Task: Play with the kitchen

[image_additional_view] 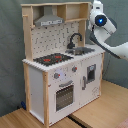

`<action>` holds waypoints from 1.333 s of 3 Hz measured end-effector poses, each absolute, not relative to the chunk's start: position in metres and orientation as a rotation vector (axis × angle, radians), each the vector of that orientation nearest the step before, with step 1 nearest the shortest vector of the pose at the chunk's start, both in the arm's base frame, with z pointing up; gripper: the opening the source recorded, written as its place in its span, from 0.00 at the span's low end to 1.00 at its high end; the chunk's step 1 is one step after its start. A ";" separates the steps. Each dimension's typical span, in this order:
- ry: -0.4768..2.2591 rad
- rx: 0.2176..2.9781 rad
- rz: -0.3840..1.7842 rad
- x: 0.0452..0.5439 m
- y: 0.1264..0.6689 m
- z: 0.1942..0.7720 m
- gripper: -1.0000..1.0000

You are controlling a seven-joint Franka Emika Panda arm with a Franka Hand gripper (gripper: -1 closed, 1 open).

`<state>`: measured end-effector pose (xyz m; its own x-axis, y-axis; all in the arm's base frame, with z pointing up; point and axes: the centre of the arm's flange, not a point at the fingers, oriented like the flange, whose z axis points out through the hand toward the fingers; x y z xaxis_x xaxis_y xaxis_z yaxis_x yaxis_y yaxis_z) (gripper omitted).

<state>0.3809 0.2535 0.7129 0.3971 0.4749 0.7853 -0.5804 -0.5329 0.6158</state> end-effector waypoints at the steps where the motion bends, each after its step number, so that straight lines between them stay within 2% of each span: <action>1: -0.092 1.665 1.337 0.381 0.254 0.713 1.00; 2: -0.085 1.663 1.345 0.382 0.256 0.712 1.00; 4: 0.215 1.606 1.412 0.369 0.337 0.694 1.00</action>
